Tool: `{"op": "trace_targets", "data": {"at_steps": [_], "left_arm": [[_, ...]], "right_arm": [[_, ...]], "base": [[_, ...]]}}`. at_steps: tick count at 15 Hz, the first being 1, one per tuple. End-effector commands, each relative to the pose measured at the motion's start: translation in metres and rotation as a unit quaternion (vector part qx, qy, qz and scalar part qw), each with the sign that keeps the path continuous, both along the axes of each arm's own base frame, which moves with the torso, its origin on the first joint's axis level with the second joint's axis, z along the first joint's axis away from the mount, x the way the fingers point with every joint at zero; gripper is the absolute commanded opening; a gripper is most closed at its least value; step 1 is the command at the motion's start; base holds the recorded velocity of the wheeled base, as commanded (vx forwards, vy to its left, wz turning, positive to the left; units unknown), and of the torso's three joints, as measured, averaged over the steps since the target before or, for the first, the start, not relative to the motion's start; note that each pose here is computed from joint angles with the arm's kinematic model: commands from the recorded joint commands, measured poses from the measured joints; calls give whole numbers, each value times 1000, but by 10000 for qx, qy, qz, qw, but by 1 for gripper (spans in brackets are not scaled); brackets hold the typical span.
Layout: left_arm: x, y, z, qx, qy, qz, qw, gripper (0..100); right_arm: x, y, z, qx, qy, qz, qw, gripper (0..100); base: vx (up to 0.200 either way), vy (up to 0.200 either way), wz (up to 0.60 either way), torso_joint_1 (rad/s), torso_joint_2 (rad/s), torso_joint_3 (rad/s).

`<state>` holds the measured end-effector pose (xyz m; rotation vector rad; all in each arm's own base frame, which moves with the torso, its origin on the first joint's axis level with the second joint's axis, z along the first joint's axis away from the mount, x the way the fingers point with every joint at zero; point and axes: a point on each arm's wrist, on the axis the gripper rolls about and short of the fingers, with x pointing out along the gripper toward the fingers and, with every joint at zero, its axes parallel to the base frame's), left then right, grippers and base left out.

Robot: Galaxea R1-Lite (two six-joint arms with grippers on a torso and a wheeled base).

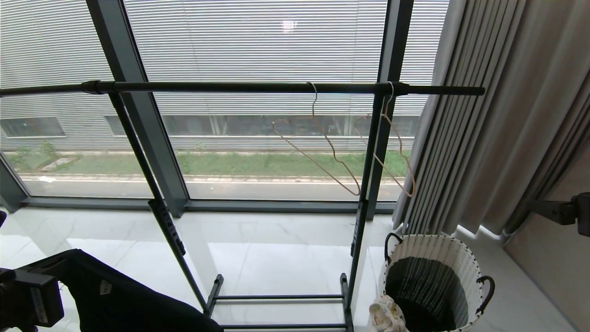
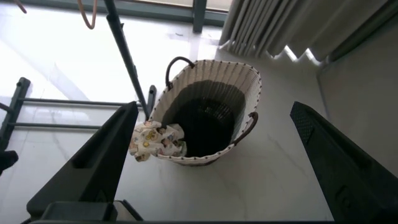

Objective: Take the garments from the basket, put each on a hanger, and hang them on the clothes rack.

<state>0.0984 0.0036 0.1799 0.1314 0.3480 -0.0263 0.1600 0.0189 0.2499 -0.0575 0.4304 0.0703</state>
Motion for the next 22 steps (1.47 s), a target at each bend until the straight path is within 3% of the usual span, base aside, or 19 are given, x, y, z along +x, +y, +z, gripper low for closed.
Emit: {"op": "trace_targets", "data": {"at_steps": [1,9,17,22], "left_arm": [[0,0,0,-3,3,2,10000,0],[-1,0,0,6,-20,24,10000,0],[-5,0,2,25,-127,19,9999,0],[-8,0,4,33,-203,33,9998,0]], "right_arm": [[-1,0,-9,-80,2,69,9999,100],[-2,5,-10,-104,-47,228,9997,100],[1,7,-7,62,-160,513,9985,100],[23,11,-3,109,-610,604,9962,100]], "base": [[0,200,0,17,-22,-17],[0,200,0,3,-1,1],[0,0,0,0,0,0],[40,0,0,1,2,0]]}}
